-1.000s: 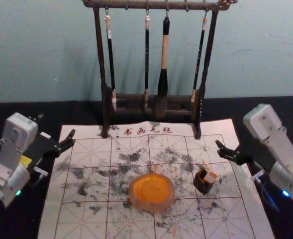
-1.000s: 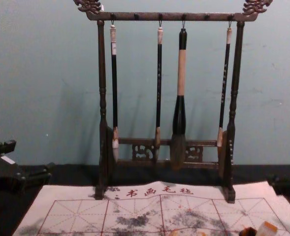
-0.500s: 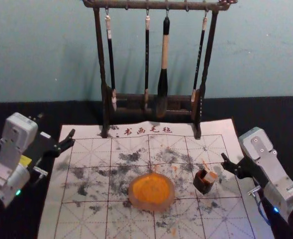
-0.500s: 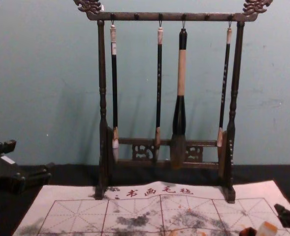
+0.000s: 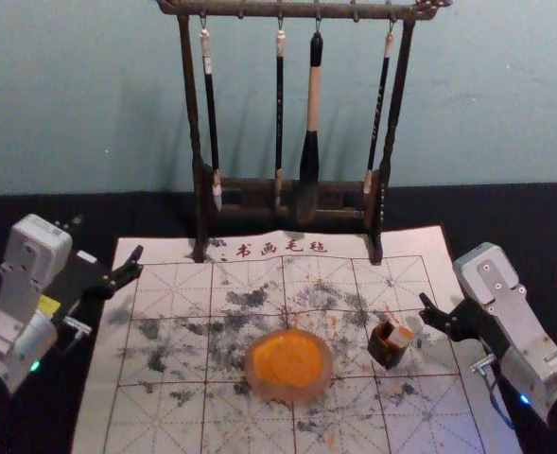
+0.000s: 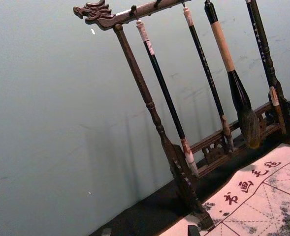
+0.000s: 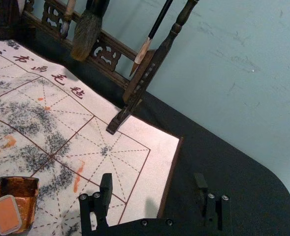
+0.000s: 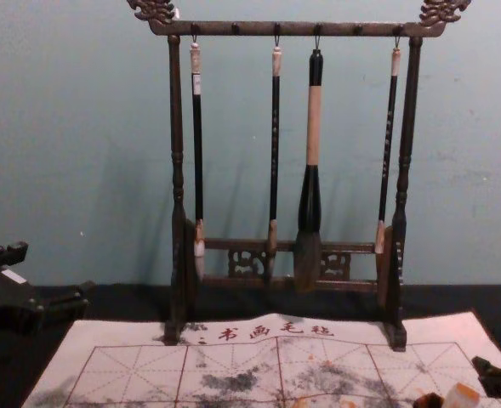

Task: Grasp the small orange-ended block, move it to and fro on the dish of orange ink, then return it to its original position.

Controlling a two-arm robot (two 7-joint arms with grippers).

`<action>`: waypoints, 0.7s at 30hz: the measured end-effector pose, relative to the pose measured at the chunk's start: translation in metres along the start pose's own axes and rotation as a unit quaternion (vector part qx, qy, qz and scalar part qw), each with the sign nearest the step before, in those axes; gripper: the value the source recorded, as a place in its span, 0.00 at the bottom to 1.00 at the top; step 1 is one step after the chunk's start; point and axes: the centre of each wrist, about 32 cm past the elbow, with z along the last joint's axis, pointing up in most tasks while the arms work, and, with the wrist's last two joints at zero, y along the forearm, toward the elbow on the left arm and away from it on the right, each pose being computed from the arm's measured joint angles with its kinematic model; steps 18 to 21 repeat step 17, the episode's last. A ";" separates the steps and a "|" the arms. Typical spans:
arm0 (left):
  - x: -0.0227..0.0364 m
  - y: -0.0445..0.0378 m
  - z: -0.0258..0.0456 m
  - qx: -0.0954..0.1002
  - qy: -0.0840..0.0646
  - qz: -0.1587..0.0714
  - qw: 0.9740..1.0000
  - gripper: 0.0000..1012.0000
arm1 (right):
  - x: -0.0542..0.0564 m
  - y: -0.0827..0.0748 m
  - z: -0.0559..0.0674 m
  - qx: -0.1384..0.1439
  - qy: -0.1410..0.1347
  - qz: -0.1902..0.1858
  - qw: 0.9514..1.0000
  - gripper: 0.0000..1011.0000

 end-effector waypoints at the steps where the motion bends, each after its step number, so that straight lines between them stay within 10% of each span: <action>1: 0.0000 0.0000 0.0000 0.000 0.000 0.000 1.000 0.99 | 0.000 0.000 0.000 0.000 0.000 0.000 1.000 0.99; 21: 0.0000 0.0000 0.0000 0.000 0.000 0.000 1.000 0.99 | 0.000 0.000 0.001 0.001 -0.001 -0.001 1.000 0.99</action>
